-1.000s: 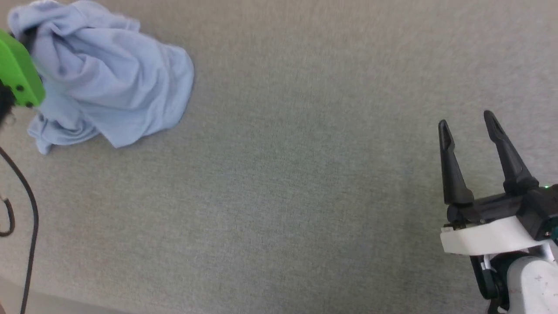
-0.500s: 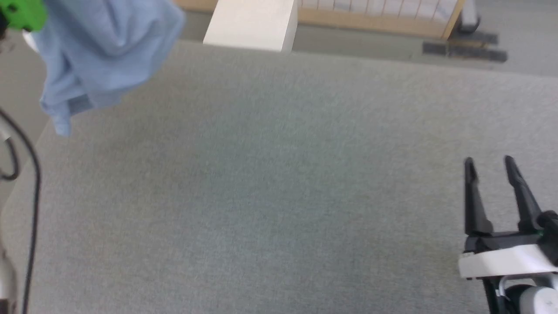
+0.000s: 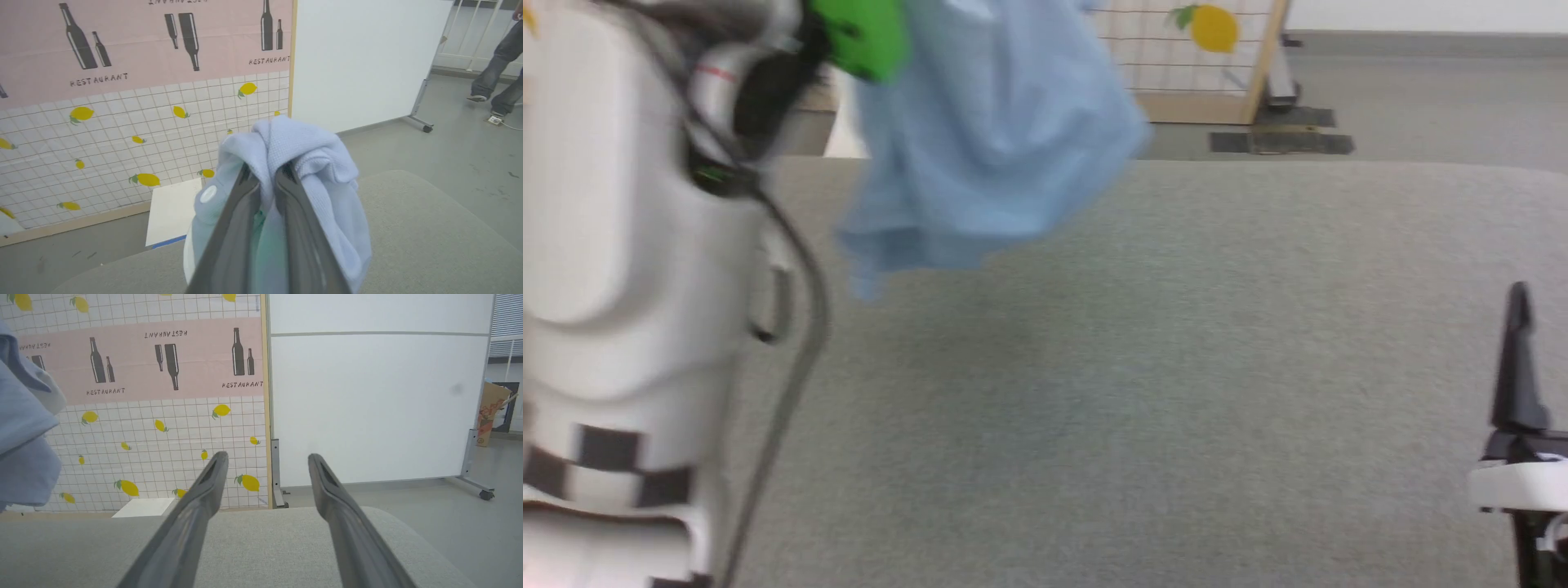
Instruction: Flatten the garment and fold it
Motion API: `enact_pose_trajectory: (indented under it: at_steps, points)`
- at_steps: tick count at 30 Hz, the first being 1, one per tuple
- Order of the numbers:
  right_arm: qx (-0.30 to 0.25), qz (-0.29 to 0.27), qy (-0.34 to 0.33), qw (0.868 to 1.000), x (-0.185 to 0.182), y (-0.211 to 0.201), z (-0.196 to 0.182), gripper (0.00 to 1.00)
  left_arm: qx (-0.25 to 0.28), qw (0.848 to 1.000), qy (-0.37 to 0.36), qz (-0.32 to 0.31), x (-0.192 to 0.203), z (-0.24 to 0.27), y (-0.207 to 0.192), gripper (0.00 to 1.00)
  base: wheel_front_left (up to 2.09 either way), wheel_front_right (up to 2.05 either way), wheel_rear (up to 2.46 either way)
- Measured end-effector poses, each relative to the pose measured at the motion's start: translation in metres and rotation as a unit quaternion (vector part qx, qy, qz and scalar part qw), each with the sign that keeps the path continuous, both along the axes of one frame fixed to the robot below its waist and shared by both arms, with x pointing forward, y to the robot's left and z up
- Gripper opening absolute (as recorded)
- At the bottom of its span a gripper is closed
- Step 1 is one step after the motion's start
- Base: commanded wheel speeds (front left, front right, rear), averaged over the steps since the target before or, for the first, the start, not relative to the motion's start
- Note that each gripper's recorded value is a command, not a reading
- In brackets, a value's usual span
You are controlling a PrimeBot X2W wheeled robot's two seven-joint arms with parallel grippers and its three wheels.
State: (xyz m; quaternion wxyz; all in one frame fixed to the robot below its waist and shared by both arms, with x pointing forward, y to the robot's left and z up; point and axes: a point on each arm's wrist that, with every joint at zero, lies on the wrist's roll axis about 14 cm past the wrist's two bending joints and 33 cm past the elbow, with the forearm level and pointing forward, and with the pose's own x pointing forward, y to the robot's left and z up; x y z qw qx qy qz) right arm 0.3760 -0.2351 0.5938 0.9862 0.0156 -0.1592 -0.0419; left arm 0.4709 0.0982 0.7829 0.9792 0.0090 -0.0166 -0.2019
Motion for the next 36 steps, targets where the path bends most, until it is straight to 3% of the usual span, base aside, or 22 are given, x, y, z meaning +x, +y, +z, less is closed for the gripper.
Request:
enact_pose_trajectory:
  at_steps: [9, 13, 18, 22, 23, 24, 25, 32, 36]
  points:
    - [-0.012, -0.068, 0.006, 0.998, -0.021, -0.043, 0.004, 1.0, 0.003, 0.984, 0.117, -0.137, -0.016, -0.112, -0.121, 0.0, 0.0, 0.0, 0.0]
    - [-0.005, -0.071, 0.019, 0.997, -0.022, -0.045, -0.005, 1.0, 0.027, 0.971, 0.186, -0.15, -0.02, -0.188, -0.142, 0.0, 0.0, 0.0, 0.0]
    - [0.003, -0.07, 0.033, 0.997, -0.021, -0.045, -0.016, 1.0, 0.056, 0.944, 0.293, -0.139, -0.034, -0.288, -0.152, 0.0, 0.0, 0.0, 0.0]
    - [0.003, -0.08, 0.045, 0.996, -0.021, -0.051, -0.024, 1.0, 0.065, 0.929, 0.339, -0.131, -0.045, -0.337, -0.154, 0.0, 0.0, 0.0, 0.0]
    - [0.003, -0.082, 0.047, 0.995, -0.022, -0.052, -0.026, 1.0, 0.062, 0.93, 0.338, -0.13, -0.045, -0.341, -0.155, 0.47, 0.0, 0.0, 0.0]
    - [0.003, -0.085, 0.051, 0.995, -0.022, -0.054, -0.028, 1.0, 0.057, 0.932, 0.333, -0.131, -0.043, -0.342, -0.157, 0.88, 0.0, 0.0, 0.0]
    - [0.003, -0.089, 0.053, 0.995, -0.023, -0.056, -0.03, 1.0, 0.047, 0.935, 0.326, -0.131, -0.041, -0.341, -0.159, 1.0, 0.0, 0.0, 0.0]
    - [0.004, -0.09, 0.052, 0.995, -0.024, -0.057, -0.029, 1.0, -0.046, 0.965, 0.231, -0.119, -0.021, -0.286, -0.158, 1.0, 0.0, 0.0, 0.0]
    - [0.007, -0.079, 0.047, 0.996, -0.025, -0.051, -0.025, 1.0, -0.123, 0.979, 0.147, -0.076, -0.009, -0.23, -0.125, 1.0, 0.0, 0.0, 0.0]
